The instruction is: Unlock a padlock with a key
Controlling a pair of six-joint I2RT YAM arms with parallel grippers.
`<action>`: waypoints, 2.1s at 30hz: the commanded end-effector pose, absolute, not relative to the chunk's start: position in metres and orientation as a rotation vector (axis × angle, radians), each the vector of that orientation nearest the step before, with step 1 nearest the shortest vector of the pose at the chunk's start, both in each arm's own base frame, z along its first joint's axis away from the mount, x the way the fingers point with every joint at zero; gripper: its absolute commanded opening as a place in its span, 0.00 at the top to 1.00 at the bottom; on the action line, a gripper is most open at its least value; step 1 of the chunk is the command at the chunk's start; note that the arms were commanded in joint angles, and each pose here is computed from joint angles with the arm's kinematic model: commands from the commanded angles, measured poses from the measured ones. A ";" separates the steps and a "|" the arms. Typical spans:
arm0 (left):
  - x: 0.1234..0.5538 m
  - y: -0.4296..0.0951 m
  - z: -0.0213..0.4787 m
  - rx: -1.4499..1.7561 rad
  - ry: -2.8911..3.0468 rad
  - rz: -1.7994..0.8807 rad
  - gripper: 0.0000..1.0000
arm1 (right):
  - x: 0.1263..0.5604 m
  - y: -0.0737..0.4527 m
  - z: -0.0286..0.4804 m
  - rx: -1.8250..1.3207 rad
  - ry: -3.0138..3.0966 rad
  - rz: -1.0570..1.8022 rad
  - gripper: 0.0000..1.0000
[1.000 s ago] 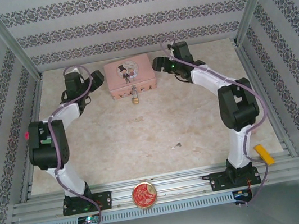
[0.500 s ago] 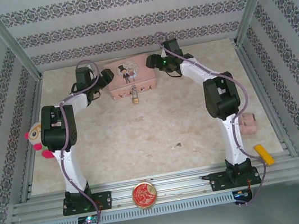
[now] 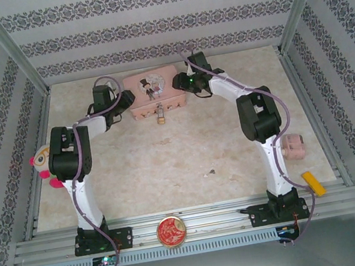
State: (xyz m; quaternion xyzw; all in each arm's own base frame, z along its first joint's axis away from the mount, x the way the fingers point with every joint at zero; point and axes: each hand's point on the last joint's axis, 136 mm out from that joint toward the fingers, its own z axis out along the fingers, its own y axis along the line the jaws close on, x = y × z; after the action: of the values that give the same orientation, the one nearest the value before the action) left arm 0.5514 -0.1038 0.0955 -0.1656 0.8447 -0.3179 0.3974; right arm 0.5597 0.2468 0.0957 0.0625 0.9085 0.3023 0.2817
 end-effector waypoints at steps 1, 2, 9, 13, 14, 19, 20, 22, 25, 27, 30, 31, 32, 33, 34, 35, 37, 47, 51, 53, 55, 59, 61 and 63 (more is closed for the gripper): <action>0.521 -0.148 0.109 -0.315 2.156 -0.953 0.67 | 0.519 0.283 0.113 0.078 2.461 0.925 0.54; 0.514 -0.150 0.109 -0.314 2.157 -0.955 0.69 | 0.513 0.283 0.114 0.077 2.463 0.926 0.56; 0.471 -0.163 0.113 -0.301 2.170 -0.956 0.76 | 0.466 0.276 0.107 0.117 2.515 0.893 0.59; 0.444 -0.170 0.116 -0.312 2.168 -0.955 0.77 | 0.435 0.272 0.099 0.147 2.555 0.902 0.60; 0.437 -0.171 0.118 -0.321 2.161 -0.954 0.77 | 0.427 0.272 0.097 0.152 2.563 0.905 0.60; 0.404 -0.175 0.121 -0.351 2.152 -0.935 0.77 | 0.391 0.266 0.088 0.164 2.583 0.861 0.60; 0.399 -0.175 0.122 -0.356 2.149 -0.925 0.77 | 0.385 0.264 0.087 0.168 2.587 0.849 0.60; 0.388 -0.172 0.122 -0.375 2.146 -0.908 0.77 | 0.376 0.259 0.085 0.180 2.591 0.827 0.59; 0.378 -0.166 0.126 -0.397 2.124 -0.885 0.77 | 0.365 0.256 0.084 0.185 2.588 0.804 0.59; 0.374 -0.163 0.133 -0.404 2.107 -0.883 0.77 | 0.356 0.258 0.083 0.173 2.595 0.796 0.59; 0.368 -0.163 0.140 -0.404 2.092 -0.890 0.77 | 0.346 0.262 0.082 0.160 2.603 0.780 0.58; 0.365 -0.163 0.141 -0.406 2.093 -0.890 0.77 | 0.343 0.263 0.083 0.158 2.601 0.772 0.58; 0.362 -0.164 0.140 -0.413 2.097 -0.893 0.77 | 0.340 0.263 0.084 0.161 2.598 0.764 0.58; 0.359 -0.163 0.139 -0.424 2.101 -0.898 0.77 | 0.337 0.263 0.085 0.160 2.594 0.755 0.58; 0.357 -0.162 0.138 -0.440 2.100 -0.902 0.77 | 0.335 0.263 0.087 0.160 2.587 0.748 0.58; 0.355 -0.161 0.137 -0.444 2.096 -0.904 0.77 | 0.333 0.261 0.089 0.161 2.581 0.735 0.58; 0.355 -0.159 0.136 -0.449 2.095 -0.891 0.76 | 0.332 0.257 0.093 0.164 2.566 0.713 0.55; 0.380 -0.154 0.139 -0.429 2.095 -0.787 0.61 | 0.337 0.242 0.105 0.114 2.558 0.582 0.33; 0.390 -0.151 0.136 -0.440 2.096 -0.775 0.60 | 0.336 0.230 0.110 0.092 2.553 0.530 0.27; 0.393 -0.151 0.136 -0.447 2.092 -0.779 0.60 | 0.334 0.224 0.114 0.073 2.552 0.505 0.26; 0.394 -0.150 0.138 -0.451 2.081 -0.780 0.59 | 0.331 0.215 0.120 0.058 2.544 0.463 0.25; 0.391 -0.144 0.139 -0.461 2.079 -0.752 0.50 | 0.318 0.196 0.134 0.034 2.517 0.387 0.24; 0.387 -0.140 0.141 -0.463 2.078 -0.728 0.44 | 0.308 0.188 0.137 0.035 2.515 0.365 0.24; 0.382 -0.136 0.144 -0.453 2.080 -0.709 0.39 | 0.295 0.182 0.136 0.031 2.523 0.334 0.27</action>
State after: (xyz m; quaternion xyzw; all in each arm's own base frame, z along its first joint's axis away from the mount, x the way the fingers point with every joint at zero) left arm 0.3770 -0.1417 0.1157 -0.1900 0.8520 -0.2857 0.3954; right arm 0.3151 0.2008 0.1477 0.0223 0.9357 0.1747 0.3057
